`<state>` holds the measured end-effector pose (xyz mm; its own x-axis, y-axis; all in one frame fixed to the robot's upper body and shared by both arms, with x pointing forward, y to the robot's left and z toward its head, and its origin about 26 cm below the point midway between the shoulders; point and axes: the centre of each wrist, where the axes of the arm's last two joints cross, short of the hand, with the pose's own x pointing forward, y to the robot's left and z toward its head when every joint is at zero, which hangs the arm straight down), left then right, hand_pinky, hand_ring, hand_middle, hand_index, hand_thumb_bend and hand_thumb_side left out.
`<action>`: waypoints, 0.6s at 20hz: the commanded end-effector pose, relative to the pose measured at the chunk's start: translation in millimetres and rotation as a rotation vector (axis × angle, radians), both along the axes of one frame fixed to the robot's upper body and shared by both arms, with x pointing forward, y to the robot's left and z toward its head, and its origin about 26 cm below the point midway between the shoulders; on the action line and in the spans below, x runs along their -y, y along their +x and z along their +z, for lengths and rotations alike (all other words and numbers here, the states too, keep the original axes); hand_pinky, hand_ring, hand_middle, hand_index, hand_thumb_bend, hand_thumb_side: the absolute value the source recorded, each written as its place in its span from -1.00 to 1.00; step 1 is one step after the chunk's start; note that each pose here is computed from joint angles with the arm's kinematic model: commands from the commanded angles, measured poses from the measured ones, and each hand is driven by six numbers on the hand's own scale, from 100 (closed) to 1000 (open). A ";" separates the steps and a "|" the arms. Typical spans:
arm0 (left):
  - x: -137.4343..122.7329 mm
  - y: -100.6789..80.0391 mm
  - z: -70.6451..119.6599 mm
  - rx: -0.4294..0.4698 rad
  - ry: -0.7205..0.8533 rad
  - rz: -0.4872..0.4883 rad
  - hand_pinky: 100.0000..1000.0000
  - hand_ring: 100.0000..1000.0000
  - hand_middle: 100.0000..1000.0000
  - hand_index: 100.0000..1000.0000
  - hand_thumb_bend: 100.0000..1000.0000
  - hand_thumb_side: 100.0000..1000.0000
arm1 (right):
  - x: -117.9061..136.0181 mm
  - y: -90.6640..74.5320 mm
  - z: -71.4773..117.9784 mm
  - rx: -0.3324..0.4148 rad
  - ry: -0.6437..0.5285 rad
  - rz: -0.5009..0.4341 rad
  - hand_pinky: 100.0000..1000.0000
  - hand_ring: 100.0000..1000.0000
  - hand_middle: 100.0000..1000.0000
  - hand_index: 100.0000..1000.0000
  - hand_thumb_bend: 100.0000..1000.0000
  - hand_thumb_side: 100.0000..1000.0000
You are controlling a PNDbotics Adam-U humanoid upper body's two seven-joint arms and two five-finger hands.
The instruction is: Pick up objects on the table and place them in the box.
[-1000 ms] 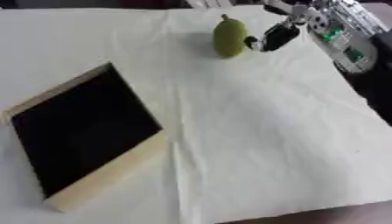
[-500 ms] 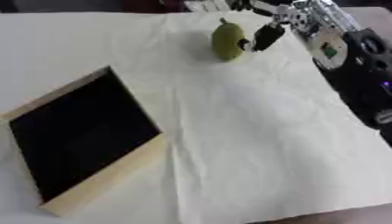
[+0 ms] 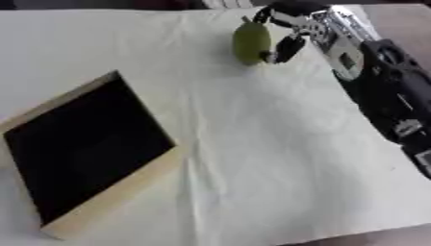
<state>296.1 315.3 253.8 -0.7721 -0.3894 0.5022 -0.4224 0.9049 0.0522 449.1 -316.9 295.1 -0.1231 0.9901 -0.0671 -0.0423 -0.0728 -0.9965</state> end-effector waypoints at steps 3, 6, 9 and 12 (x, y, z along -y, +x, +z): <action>-0.8 -3.0 8.9 0.031 0.013 -0.002 0.10 0.33 0.40 0.49 1.00 0.66 | 3.4 1.1 8.4 0.032 0.010 0.009 0.77 0.72 0.54 0.78 -0.61 -1.00; -0.4 -2.9 9.0 0.032 0.011 -0.003 0.10 0.33 0.40 0.48 1.00 0.65 | 2.0 1.3 8.4 0.058 0.037 0.023 0.74 0.65 0.40 0.60 -0.69 -1.00; -0.7 -3.0 8.8 0.033 0.007 -0.001 0.10 0.32 0.40 0.48 1.00 0.65 | 1.5 0.7 10.2 0.108 0.052 0.007 0.72 0.57 0.19 0.43 -0.74 -1.00; -0.7 -3.0 8.6 0.033 0.007 -0.001 0.10 0.32 0.40 0.48 1.00 0.65 | 0.4 1.0 7.8 0.149 0.053 -0.007 0.72 0.57 0.19 0.43 -0.74 -1.00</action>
<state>296.2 314.8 253.1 -0.7739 -0.3824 0.5049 -0.4186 0.9070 0.0453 452.0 -315.7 292.6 -0.1190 0.9926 -0.0252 0.0625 -0.0178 -0.9979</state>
